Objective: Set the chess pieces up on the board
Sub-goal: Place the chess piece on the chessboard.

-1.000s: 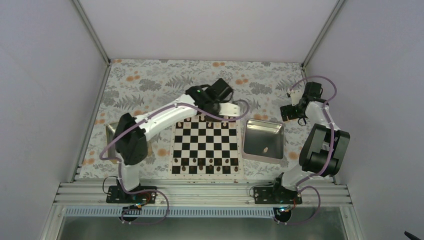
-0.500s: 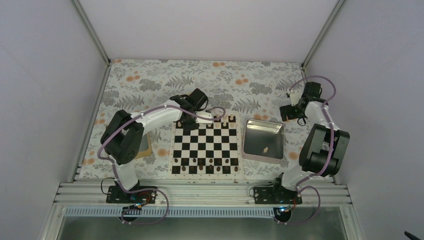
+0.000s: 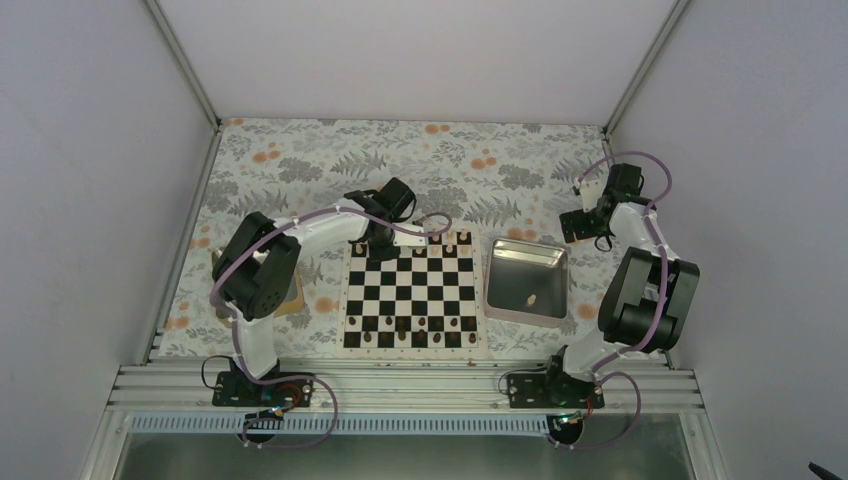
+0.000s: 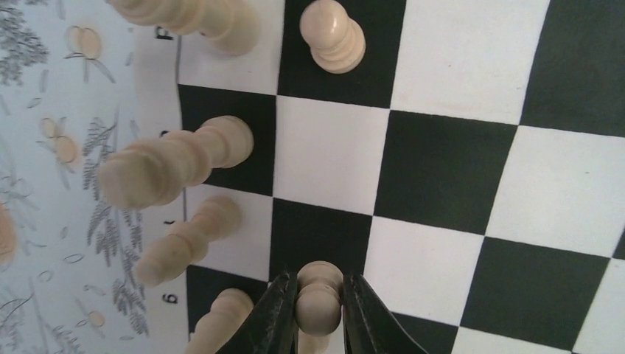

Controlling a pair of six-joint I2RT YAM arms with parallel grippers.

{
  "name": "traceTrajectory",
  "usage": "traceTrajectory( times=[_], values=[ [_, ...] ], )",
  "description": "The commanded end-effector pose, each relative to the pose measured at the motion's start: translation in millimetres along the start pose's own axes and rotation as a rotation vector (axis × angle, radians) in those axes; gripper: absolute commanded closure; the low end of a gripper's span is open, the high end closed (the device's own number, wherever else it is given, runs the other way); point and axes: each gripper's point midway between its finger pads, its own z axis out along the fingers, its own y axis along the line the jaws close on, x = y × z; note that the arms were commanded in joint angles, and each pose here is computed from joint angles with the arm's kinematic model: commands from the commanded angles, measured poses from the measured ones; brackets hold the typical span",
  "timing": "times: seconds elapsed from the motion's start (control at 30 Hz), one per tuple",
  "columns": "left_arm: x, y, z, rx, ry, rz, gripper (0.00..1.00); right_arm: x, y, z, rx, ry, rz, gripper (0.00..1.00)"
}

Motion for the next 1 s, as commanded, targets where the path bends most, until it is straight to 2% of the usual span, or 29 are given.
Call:
traceTrajectory(
  times=[0.0, 0.97],
  values=[
    [-6, 1, 6, 0.023, -0.015, 0.016, 0.84, -1, 2, 3, 0.002, 0.005, -0.011, 0.0],
    [-2, 7, 23, 0.019, 0.001, 0.013, 0.84, 2, 2, 6, 0.0, 0.013, -0.013, 0.0]
  ],
)
